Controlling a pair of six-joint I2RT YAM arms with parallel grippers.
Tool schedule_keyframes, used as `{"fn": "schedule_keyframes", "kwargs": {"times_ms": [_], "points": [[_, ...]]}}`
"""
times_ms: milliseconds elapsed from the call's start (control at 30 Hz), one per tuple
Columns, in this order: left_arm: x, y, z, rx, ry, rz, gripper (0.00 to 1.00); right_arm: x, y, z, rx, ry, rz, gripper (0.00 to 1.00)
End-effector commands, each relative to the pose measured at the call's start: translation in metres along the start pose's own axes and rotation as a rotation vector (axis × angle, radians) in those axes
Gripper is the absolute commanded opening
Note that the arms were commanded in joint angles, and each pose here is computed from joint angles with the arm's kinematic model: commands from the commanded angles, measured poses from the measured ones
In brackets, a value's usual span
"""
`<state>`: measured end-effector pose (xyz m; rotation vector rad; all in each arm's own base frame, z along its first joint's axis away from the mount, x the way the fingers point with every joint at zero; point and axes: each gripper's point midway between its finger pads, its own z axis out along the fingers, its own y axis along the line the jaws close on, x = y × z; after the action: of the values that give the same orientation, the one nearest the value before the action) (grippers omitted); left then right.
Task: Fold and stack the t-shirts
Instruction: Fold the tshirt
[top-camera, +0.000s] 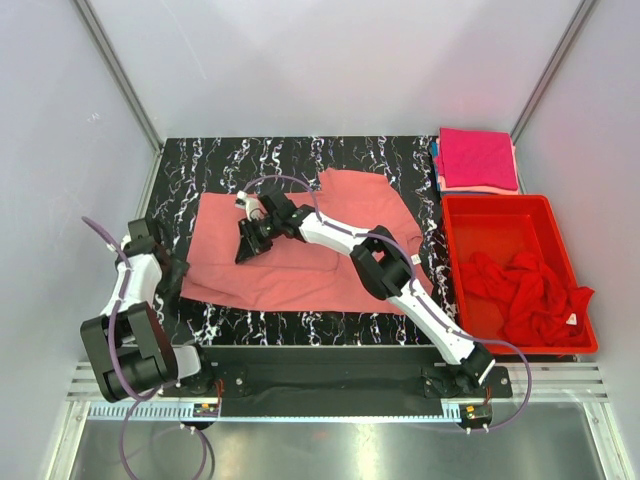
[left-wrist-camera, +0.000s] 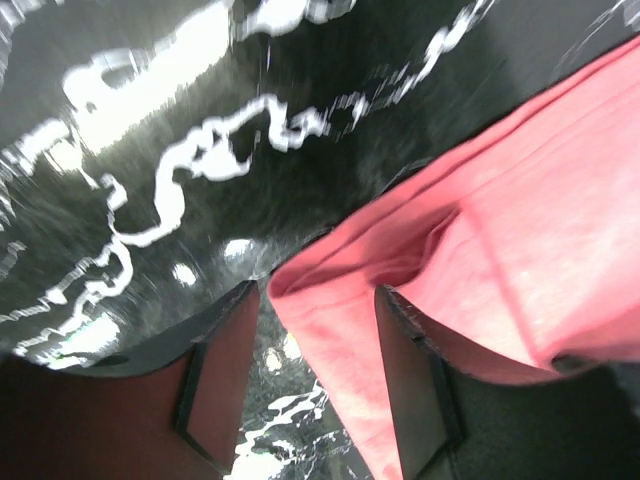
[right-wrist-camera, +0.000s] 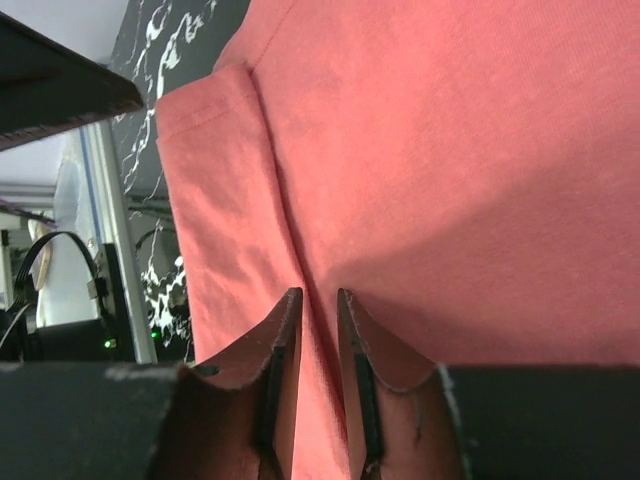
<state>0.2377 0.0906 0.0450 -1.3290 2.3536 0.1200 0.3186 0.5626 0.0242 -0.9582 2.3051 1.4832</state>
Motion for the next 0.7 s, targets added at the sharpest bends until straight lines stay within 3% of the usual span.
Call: {"fn": "schedule_keyframes", "kwargs": {"times_ms": [0, 133, 333, 500, 667], "points": [[-0.033, -0.004, -0.011, -0.005, -0.109, 0.031, 0.56, -0.006, -0.024, -0.006, 0.143, -0.031, -0.011, 0.28], [-0.039, -0.031, -0.009, 0.130, -0.129, 0.040, 0.63, -0.016, -0.066, -0.023, 0.236, -0.092, 0.144, 0.28], [-0.067, -0.061, -0.011, 0.175, -0.134, 0.064, 0.65, -0.032, -0.104, -0.048, 0.306, -0.133, 0.161, 0.29], [-0.056, -0.062, -0.005, 0.130, -0.099, 0.144, 0.59, -0.053, -0.081, -0.062, 0.262, -0.162, 0.099, 0.29], [-0.045, -0.087, -0.006, 0.324, -0.112, 0.197, 0.56, -0.072, -0.048, -0.063, 0.136, -0.199, 0.075, 0.33]]}}
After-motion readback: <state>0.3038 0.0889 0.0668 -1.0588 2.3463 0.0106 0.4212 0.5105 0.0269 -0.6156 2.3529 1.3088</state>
